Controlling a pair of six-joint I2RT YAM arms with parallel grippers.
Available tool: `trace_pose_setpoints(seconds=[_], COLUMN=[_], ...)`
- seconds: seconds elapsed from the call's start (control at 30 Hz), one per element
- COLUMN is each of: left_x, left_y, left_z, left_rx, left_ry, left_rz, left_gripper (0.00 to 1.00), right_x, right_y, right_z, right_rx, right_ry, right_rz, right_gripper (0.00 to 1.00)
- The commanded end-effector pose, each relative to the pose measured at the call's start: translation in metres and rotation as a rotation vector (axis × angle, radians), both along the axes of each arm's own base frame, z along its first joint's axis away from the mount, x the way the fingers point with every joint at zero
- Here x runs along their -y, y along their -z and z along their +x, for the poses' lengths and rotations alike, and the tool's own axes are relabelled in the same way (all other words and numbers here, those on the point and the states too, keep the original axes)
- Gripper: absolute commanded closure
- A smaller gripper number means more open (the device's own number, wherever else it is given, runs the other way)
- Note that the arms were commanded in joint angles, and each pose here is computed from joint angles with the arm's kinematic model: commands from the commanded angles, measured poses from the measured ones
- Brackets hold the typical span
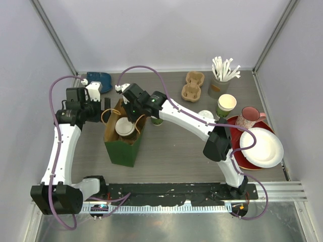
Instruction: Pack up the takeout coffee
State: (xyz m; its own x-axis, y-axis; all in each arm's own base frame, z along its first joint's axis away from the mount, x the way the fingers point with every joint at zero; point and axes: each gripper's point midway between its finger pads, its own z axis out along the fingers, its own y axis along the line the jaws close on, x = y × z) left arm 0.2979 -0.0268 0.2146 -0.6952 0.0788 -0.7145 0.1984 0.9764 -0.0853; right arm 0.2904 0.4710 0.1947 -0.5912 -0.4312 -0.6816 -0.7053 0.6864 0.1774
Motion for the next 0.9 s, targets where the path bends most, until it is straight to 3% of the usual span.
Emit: trace_pose_setpoints(seconds=[0.0, 0.27, 0.43, 0.77, 0.87], left_x=[-0.011, 0.006, 0.020, 0.023, 0.023], left_y=[-0.037, -0.113, -0.103, -0.091, -0.088], left_z=[-0.007, -0.032, -0.047, -0.047, -0.049], left_rx=[0.075, 0.166, 0.103, 0.082, 0.076], left_ry=[-0.027, -0.001, 0.024, 0.019, 0.025], left_rz=[0.066, -0.029, -0.112, -0.128, -0.128], left_gripper=[0.11, 0.04, 0.04, 0.05, 0.05], right_x=[-0.011, -0.005, -0.006, -0.011, -0.010], right_y=[-0.031, -0.041, -0.039, -0.025, -0.025], right_z=[0.011, 0.013, 0.015, 0.024, 0.026], right_rx=[0.050, 0.074, 0.082, 0.058, 0.066], right_ry=[0.027, 0.042, 0.037, 0.046, 0.051], right_rz=[0.097, 0.100, 0.093, 0.077, 0.076], right_gripper=[0.99, 0.99, 0.99, 0.99, 0.91])
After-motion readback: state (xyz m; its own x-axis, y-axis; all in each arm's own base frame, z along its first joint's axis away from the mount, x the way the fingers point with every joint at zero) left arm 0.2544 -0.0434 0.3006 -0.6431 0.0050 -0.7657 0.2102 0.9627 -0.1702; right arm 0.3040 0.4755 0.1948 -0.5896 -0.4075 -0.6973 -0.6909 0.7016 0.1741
